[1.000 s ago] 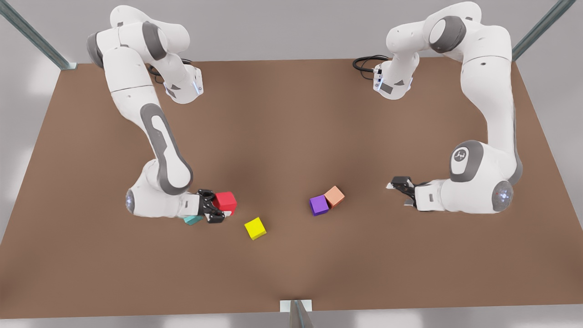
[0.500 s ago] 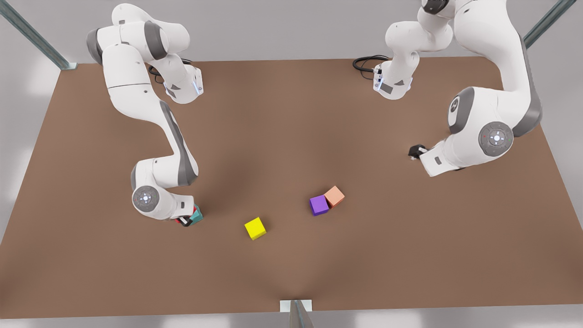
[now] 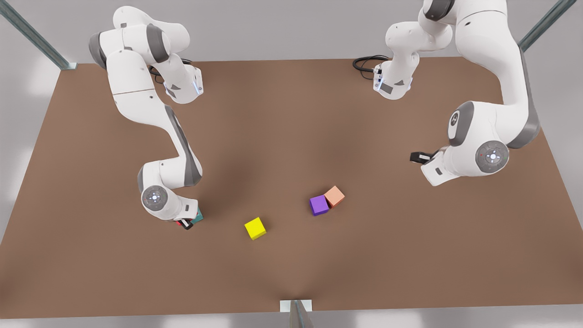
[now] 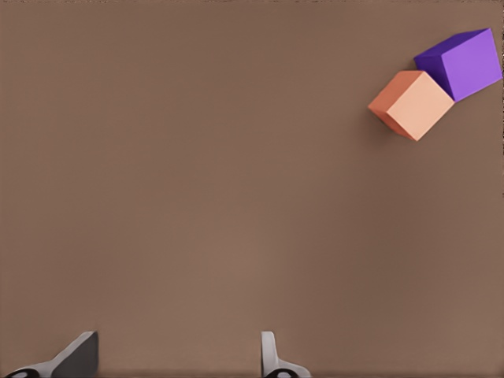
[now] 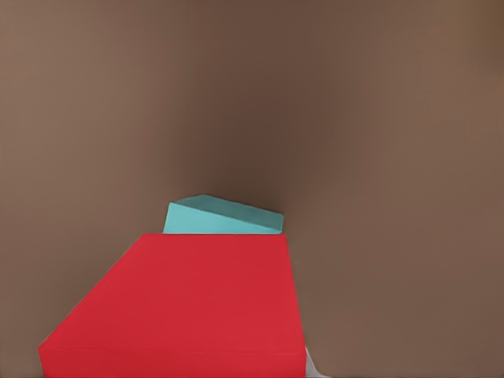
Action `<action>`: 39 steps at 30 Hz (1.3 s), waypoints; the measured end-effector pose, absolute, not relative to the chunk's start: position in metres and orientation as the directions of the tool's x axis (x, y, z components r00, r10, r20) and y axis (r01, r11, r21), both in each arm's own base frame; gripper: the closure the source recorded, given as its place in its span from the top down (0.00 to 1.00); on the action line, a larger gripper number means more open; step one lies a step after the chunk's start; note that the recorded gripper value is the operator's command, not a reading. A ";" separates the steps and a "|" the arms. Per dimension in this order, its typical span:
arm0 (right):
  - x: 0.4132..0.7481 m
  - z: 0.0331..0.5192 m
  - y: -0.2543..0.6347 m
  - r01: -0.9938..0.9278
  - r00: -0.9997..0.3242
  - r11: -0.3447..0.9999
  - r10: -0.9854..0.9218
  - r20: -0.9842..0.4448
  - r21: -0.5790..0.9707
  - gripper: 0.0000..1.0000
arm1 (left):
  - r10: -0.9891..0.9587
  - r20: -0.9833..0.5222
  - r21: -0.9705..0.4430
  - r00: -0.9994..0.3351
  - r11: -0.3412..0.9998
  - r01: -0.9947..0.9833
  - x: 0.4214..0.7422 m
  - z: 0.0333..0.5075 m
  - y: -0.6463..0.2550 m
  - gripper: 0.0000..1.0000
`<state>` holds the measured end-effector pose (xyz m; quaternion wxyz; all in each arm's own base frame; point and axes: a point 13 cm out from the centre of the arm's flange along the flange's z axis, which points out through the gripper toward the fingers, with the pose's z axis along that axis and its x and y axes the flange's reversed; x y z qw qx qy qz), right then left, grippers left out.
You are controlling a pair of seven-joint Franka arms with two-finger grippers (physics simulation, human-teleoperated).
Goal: Pick up red wooden cube and pass to hand red wooden cube and place in blue wooden cube
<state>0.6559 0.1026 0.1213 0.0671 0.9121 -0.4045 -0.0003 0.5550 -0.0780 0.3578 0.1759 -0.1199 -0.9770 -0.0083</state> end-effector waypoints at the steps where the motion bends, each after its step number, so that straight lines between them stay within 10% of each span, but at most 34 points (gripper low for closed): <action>1: 0.655 0.121 0.102 -0.740 0.670 -0.661 -0.740 0.057 0.122 0.54 | 0.231 0.334 -0.023 -0.914 0.971 0.237 0.556 0.362 -0.080 1.00; 3: 0.654 0.121 0.101 -0.745 0.666 -0.657 -0.744 0.062 0.121 0.59 | 0.234 0.310 -0.020 -0.922 0.971 0.240 0.560 0.368 -0.085 1.00; 5: 0.655 0.121 0.101 -0.750 0.660 -0.651 -0.749 0.064 0.117 1.00 | 0.230 0.295 -0.018 -0.927 0.972 0.235 0.563 0.369 -0.087 1.00; 26: 0.664 0.222 0.102 -0.791 0.611 -0.611 -0.791 0.006 0.020 1.00 | 0.194 0.275 -0.013 -0.942 0.980 0.198 0.572 0.362 -0.091 1.00; 34: 0.654 0.348 0.054 -0.999 -0.003 0.004 -1.000 0.022 0.045 1.00 | 0.193 0.281 -0.046 -0.940 0.981 0.187 0.568 0.364 -0.099 1.00; 39: 0.577 0.451 0.043 -0.926 -0.377 0.377 -0.926 0.018 0.006 1.00 | 0.204 0.290 -0.056 -0.935 0.979 0.196 0.565 0.368 -0.100 1.00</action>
